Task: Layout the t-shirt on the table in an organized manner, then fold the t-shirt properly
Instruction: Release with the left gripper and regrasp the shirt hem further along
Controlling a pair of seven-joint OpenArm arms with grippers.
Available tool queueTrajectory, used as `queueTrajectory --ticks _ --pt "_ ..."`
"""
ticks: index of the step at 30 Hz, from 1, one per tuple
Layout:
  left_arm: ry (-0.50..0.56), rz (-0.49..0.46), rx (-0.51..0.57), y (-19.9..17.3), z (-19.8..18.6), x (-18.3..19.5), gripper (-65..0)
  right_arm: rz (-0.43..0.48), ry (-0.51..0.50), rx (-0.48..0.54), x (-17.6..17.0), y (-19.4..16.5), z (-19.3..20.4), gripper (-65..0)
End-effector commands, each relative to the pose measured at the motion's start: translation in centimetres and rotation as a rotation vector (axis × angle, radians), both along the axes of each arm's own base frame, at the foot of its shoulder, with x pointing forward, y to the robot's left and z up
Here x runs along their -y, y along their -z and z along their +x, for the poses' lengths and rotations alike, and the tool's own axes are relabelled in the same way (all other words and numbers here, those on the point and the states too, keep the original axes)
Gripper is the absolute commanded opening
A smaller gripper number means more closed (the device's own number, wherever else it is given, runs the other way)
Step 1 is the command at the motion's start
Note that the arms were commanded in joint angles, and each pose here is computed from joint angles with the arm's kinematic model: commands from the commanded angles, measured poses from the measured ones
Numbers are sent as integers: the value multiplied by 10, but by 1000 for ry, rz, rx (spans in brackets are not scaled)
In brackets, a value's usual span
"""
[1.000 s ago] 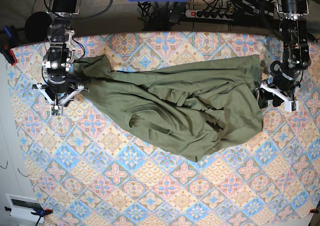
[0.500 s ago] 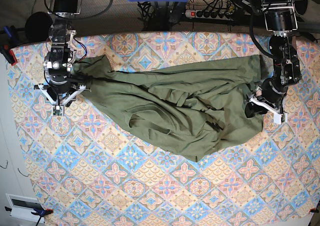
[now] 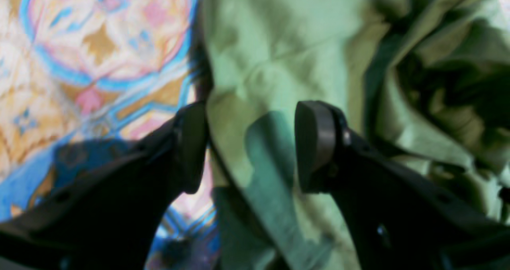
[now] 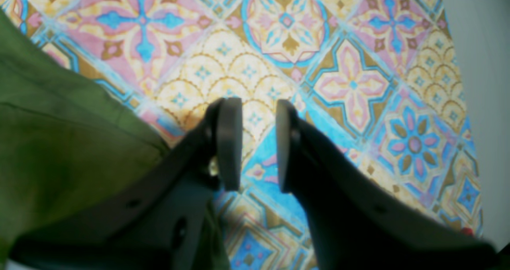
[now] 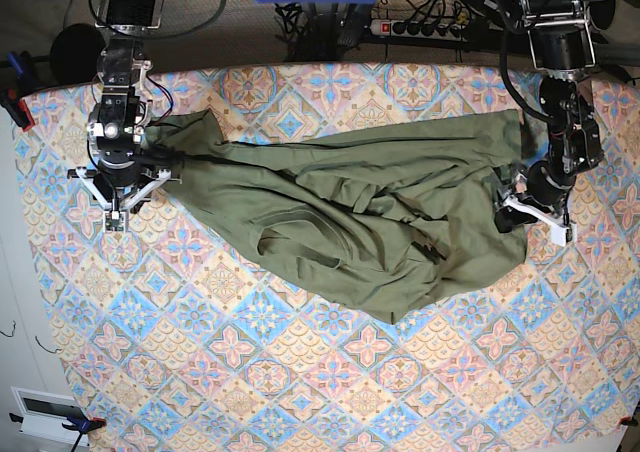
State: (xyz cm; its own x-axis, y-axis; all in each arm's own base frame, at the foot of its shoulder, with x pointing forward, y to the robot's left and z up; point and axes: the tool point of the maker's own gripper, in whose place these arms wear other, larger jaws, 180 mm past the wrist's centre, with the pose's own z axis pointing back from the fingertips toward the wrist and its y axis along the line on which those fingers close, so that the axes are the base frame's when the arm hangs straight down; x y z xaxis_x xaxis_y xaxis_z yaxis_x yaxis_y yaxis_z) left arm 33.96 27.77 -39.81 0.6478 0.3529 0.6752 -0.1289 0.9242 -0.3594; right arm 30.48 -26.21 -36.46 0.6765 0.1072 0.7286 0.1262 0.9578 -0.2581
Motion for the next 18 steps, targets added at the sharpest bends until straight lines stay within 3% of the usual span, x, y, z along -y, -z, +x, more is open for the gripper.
queueTrajectory --ticks 1,7,9,15,18 --pt "-5 9 46 -14 9 -6 -307 -20 -3 50 4 -15 9 -511" --pt "-1 -17 47 -10 11 6 -323 -20 -3 52 4 -15 9 -511" --pt "7 -46 72 -15 21 19 -381 -20 -3 52 4 -15 9 -511" --pt "2 -87 109 -26 43 30 -650 -20 -3 52 4 -15 9 -511" --pt "-6 -93 143 -40 60 27 -650 -20 -2 52 5 -15 9 -511"
